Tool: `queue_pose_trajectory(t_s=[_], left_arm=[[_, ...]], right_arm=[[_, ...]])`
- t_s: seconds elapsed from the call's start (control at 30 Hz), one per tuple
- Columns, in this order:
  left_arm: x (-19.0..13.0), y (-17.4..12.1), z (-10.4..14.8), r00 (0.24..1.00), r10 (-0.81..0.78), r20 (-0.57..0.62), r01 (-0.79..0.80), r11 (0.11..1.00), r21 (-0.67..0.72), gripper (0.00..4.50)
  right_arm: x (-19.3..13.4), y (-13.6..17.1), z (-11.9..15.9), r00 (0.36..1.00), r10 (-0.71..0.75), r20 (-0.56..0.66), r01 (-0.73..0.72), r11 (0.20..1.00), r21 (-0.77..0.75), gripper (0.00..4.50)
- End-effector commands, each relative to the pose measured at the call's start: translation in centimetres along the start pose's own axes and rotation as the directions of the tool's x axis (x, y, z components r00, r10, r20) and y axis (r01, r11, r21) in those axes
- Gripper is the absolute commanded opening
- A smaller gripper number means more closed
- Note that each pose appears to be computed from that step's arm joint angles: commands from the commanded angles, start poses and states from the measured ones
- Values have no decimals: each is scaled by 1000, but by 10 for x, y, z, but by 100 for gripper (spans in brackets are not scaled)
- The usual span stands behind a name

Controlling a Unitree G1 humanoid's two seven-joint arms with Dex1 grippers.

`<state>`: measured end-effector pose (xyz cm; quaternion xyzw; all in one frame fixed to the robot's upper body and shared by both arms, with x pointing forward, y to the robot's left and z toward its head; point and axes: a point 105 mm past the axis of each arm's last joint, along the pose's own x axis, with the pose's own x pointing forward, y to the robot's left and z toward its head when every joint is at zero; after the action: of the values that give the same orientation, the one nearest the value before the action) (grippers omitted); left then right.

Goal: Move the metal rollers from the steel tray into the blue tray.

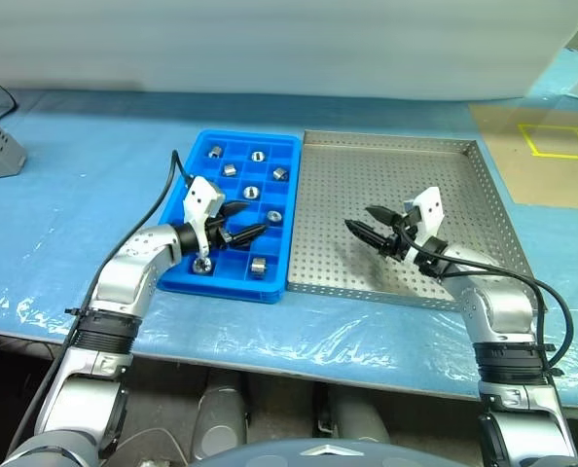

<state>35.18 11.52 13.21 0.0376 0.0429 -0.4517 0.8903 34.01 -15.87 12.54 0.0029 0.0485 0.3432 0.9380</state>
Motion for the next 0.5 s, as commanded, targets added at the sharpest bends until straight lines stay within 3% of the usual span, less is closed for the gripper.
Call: queue_pose_trajectory(t_s=[0.03,0.5], left_arm=[[0,1,15,999,-5,38,3,999,50,379],[-2,4,16,999,21,48,-24,998,62,379]], right_arm=[[-2,2,11,999,2,39,-1,1000,-22,333],[1,1,9,1000,-1,16,2,998,-55,333]])
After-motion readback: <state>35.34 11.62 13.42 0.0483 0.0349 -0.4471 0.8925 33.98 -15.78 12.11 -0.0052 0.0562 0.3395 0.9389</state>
